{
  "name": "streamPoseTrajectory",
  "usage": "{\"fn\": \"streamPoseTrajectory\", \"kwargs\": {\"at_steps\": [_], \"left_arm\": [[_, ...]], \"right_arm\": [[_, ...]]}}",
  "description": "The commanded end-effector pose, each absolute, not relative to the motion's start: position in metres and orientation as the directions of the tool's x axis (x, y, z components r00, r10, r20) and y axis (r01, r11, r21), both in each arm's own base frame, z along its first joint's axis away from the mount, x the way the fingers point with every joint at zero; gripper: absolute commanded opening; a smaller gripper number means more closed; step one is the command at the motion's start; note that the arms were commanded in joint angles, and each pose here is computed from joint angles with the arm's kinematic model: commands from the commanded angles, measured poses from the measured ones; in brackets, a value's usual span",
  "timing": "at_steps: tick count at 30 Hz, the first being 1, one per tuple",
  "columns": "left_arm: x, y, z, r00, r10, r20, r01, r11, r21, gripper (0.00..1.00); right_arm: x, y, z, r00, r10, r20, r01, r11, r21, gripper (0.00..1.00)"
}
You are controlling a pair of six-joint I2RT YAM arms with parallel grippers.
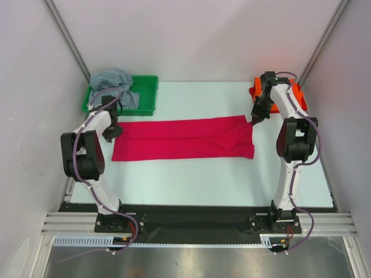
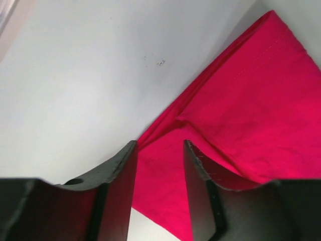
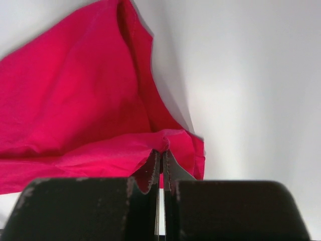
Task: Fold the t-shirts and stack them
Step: Fold the tshirt
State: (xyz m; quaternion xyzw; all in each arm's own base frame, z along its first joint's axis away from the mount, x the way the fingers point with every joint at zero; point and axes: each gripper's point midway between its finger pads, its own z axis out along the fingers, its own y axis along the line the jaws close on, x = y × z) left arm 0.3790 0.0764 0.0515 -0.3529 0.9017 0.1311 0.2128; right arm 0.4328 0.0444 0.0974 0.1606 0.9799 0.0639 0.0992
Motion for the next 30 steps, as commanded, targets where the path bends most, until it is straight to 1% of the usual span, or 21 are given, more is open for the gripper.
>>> {"fn": "streamPoseTrajectory", "kwargs": {"at_steps": [1,2,3,4,6,7,9,11,12,14,15,20,21,22,23,24,25,27,28,29,30], "left_arm": [[0.382,0.084,0.093,-0.584,-0.577,-0.570,-0.724,0.689,0.044,0.48],[0.378,0.081,0.092,-0.587,-0.576,-0.568,-0.716,0.697,0.034,0.48],[0.376,0.079,0.105,-0.570,-0.574,-0.589,-0.710,0.704,0.001,0.47],[0.368,0.073,0.099,-0.579,-0.582,-0.571,-0.702,0.712,-0.013,0.47],[0.369,0.062,0.111,-0.552,-0.582,-0.597,-0.674,0.733,-0.091,0.45],[0.368,0.059,0.112,-0.546,-0.587,-0.598,-0.663,0.739,-0.120,0.40],[0.364,0.047,0.101,-0.555,-0.596,-0.580,-0.634,0.755,-0.169,0.35],[0.362,0.032,0.084,-0.591,-0.607,-0.531,-0.605,0.769,-0.206,0.26],[0.361,0.032,0.083,-0.594,-0.607,-0.528,-0.605,0.769,-0.204,0.26],[0.362,0.027,0.076,-0.605,-0.608,-0.514,-0.595,0.774,-0.215,0.26],[0.361,0.027,0.073,-0.605,-0.615,-0.506,-0.603,0.768,-0.213,0.26],[0.355,0.026,0.069,-0.610,-0.615,-0.500,-0.602,0.770,-0.212,0.26],[0.353,0.027,0.070,-0.609,-0.612,-0.505,-0.601,0.771,-0.209,0.27],[0.351,0.027,0.069,-0.612,-0.610,-0.504,-0.600,0.773,-0.207,0.27],[0.349,0.026,0.072,-0.612,-0.606,-0.509,-0.596,0.776,-0.207,0.27],[0.346,0.027,0.072,-0.616,-0.602,-0.508,-0.596,0.778,-0.200,0.27],[0.344,0.027,0.072,-0.618,-0.600,-0.509,-0.594,0.780,-0.198,0.27],[0.341,0.027,0.075,-0.617,-0.592,-0.518,-0.585,0.786,-0.201,0.27],[0.338,0.026,0.073,-0.621,-0.594,-0.512,-0.588,0.785,-0.197,0.27],[0.337,0.026,0.073,-0.623,-0.594,-0.509,-0.587,0.785,-0.198,0.27],[0.336,0.025,0.072,-0.625,-0.595,-0.506,-0.585,0.786,-0.201,0.27]], "right_arm": [[0.451,0.044,0.110,-0.919,0.310,-0.244,0.274,0.947,0.169,0.00],[0.453,0.044,0.108,-0.918,0.313,-0.243,0.277,0.946,0.171,0.00],[0.453,0.045,0.108,-0.918,0.315,-0.241,0.278,0.944,0.175,0.00],[0.455,0.045,0.108,-0.916,0.321,-0.242,0.283,0.942,0.180,0.00],[0.458,0.045,0.106,-0.914,0.324,-0.244,0.283,0.940,0.189,0.00],[0.460,0.046,0.106,-0.914,0.324,-0.245,0.281,0.940,0.193,0.01],[0.464,0.048,0.103,-0.912,0.330,-0.244,0.284,0.936,0.205,0.01],[0.472,0.055,0.096,-0.913,0.336,-0.230,0.286,0.931,0.226,0.03],[0.473,0.055,0.098,-0.911,0.337,-0.237,0.285,0.931,0.228,0.05],[0.478,0.056,0.097,-0.909,0.341,-0.240,0.286,0.929,0.235,0.10],[0.479,0.056,0.092,-0.911,0.341,-0.232,0.288,0.929,0.232,0.17],[0.500,0.060,0.093,-0.904,0.330,-0.271,0.260,0.929,0.263,0.35],[0.504,0.058,0.092,-0.904,0.320,-0.283,0.248,0.933,0.262,0.46],[0.509,0.056,0.090,-0.903,0.317,-0.290,0.242,0.933,0.266,0.50],[0.516,0.053,0.099,-0.894,0.321,-0.313,0.239,0.932,0.273,0.51],[0.514,0.051,0.102,-0.894,0.323,-0.310,0.243,0.931,0.272,0.55],[0.510,0.048,0.116,-0.890,0.321,-0.325,0.241,0.934,0.265,0.56],[0.489,0.052,0.112,-0.907,0.294,-0.300,0.230,0.945,0.230,0.59],[0.484,0.053,0.117,-0.905,0.278,-0.323,0.213,0.951,0.223,0.60],[0.474,0.059,0.138,-0.896,0.268,-0.353,0.191,0.952,0.239,0.61],[0.449,0.065,0.119,-0.922,0.265,-0.281,0.202,0.951,0.234,0.63]]}}
